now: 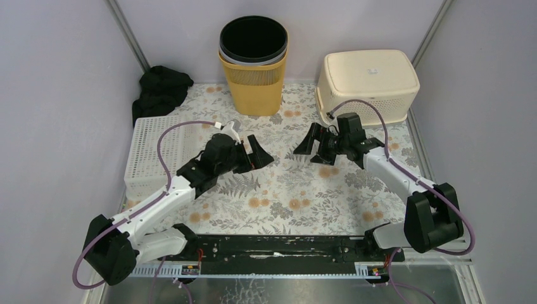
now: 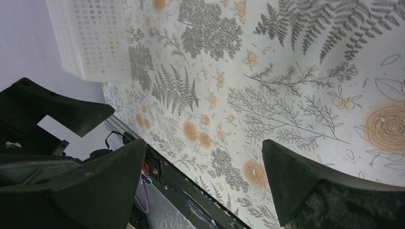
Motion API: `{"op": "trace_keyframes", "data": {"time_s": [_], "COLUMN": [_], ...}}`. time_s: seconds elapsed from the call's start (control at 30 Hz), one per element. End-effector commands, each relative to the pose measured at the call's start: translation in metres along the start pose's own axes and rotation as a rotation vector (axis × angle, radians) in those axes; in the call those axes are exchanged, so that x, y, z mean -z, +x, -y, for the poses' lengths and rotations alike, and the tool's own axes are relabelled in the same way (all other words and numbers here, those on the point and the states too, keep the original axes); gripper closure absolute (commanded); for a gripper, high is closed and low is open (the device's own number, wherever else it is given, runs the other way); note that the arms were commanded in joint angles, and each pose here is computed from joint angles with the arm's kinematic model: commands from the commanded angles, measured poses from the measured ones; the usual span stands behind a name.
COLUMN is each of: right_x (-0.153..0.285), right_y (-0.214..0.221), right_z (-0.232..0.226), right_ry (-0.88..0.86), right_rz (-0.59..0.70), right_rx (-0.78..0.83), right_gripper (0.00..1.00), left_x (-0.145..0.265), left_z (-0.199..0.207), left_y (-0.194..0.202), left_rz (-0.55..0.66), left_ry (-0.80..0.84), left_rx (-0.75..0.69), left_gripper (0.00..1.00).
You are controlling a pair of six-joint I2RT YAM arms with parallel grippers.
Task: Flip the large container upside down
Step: Move the container to the center of the board.
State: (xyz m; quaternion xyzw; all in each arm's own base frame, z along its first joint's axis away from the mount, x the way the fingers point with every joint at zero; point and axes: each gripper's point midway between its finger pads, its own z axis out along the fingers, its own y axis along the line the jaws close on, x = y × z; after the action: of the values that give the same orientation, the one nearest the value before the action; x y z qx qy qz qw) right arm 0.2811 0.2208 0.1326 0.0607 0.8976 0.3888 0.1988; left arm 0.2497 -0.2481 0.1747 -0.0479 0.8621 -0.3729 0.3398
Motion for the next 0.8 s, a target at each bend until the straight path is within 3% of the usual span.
{"op": "trace_keyframes", "data": {"time_s": [0.0,0.2,0.37,0.6,0.77], "right_x": [0.01,0.027,0.046,0.052,0.04], "right_y": [-0.024,-0.068,-0.128,-0.221,-0.275], "right_z": [-0.031,-0.065,-0.101,-0.151,-0.172], "right_ry": [-0.04,-0.037,0.009,0.013,-0.029], "right_rz": [0.046,0.14,0.274,0.468,0.595], "right_rx": [0.056,0.128,0.226,0.281,0.305], "right_gripper": [0.01,0.01,0.01,0.0,0.0], "left_x": [0.005,0.008,0.006,0.005,0.01], "left_z": [0.03,0.053,0.068,0.061,0.042], "left_y": [-0.028,-0.063,-0.121,-0.208,-0.221], "left_rz": [0.092,0.174,0.275,0.411,0.431], "left_ry": [0.085,0.093,0.075,0.054,0.033], "left_rx": [-0.035,-0.087,-0.102,-0.026,0.026], "left_gripper": [0.0,0.0,0.0,0.0,0.0]}}
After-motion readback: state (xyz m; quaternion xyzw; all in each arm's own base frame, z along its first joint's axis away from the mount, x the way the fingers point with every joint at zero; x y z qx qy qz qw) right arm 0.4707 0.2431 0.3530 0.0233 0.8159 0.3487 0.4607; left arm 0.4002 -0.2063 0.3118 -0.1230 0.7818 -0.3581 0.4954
